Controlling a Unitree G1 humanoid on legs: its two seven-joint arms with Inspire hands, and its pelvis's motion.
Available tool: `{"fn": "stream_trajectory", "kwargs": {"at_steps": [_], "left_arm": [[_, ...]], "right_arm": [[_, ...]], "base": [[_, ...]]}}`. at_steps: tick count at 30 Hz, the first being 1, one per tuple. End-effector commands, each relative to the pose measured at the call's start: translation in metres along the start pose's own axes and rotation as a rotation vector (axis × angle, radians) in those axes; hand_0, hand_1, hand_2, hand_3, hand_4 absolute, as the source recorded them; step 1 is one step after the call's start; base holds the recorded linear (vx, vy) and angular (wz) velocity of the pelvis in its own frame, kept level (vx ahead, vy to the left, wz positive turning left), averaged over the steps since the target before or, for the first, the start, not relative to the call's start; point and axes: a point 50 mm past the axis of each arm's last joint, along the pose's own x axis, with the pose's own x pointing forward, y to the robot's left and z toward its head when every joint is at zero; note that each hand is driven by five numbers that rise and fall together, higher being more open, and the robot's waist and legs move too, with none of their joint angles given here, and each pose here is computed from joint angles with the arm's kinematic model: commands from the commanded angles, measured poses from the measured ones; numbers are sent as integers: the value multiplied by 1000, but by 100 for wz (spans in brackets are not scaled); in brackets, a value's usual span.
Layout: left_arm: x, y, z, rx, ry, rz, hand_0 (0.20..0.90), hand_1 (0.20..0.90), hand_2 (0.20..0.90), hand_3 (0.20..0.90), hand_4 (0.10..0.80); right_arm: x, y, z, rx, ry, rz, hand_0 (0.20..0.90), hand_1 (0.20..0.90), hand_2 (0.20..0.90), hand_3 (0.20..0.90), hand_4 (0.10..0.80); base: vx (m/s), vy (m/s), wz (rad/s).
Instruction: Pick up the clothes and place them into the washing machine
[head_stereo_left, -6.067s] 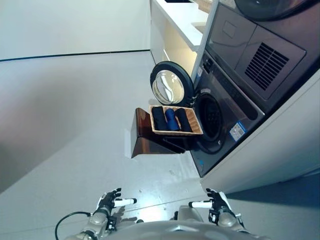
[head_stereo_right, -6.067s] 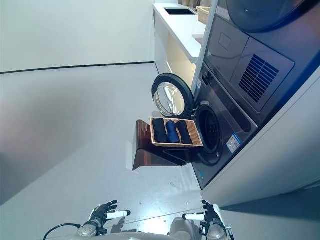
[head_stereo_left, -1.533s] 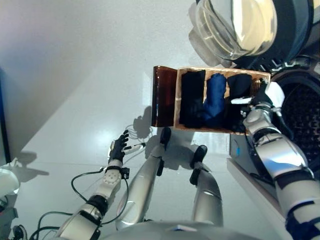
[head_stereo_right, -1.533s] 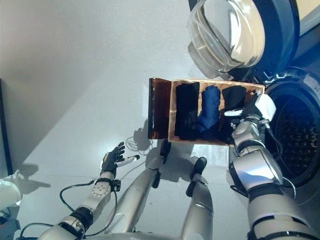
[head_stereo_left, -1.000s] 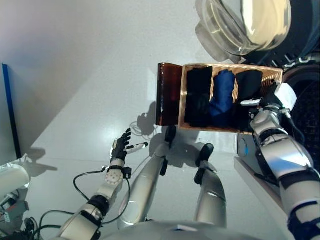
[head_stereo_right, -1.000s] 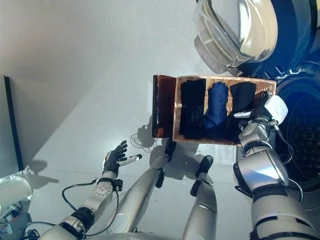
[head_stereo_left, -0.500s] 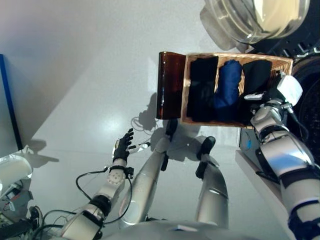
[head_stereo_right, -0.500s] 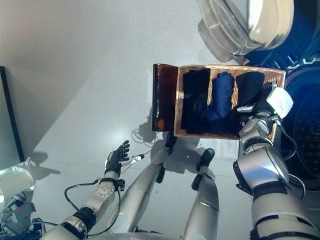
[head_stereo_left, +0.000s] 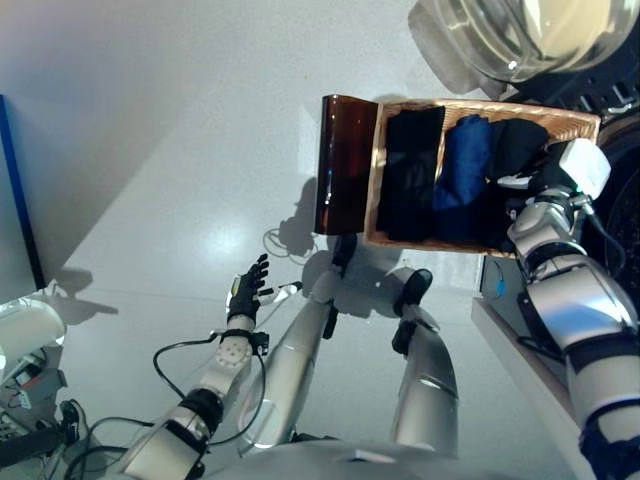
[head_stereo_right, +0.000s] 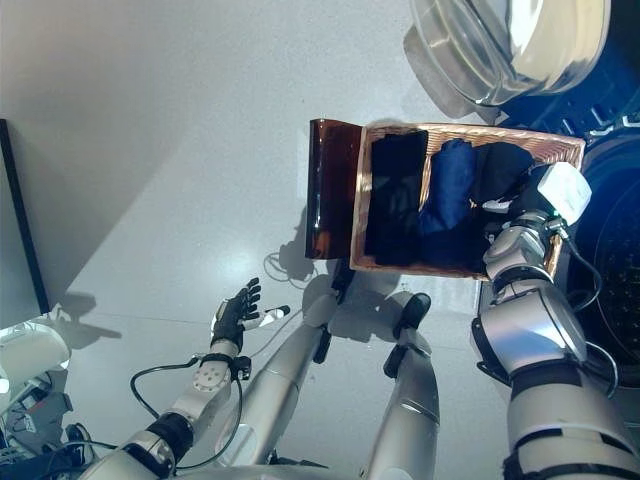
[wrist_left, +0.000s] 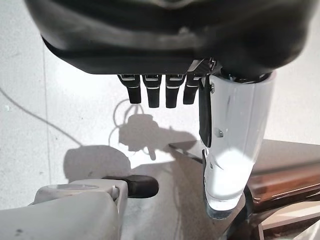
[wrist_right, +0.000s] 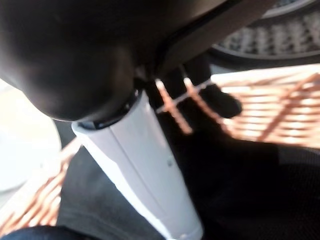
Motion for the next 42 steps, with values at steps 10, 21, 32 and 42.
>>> {"fn": "stream_trajectory", "kwargs": {"at_steps": [10, 21, 32, 42], "left_arm": [[-3, 22, -11, -25, 29, 105, 900, 900, 900, 900, 800], [-11, 35, -30, -15, 102, 154, 900, 900, 900, 900, 800], [-23, 40, -39, -87, 97, 180, 900, 900, 900, 900, 800], [-35, 16, -55, -118, 164, 88, 900, 900, 900, 900, 800]], "right_arm": [[4, -9, -1, 31, -7, -43, 200, 200, 200, 200, 300], [-19, 24, -35, 231, 115, 8, 200, 200, 200, 200, 300], [-70, 74, -42, 1487, 524, -84, 200, 200, 200, 200, 300], [-72, 69, -38, 2046, 628, -352, 200, 200, 200, 200, 300]], "base": [[-23, 4, 0], [7, -1, -8], [6, 14, -14], [13, 65, -11]]}}
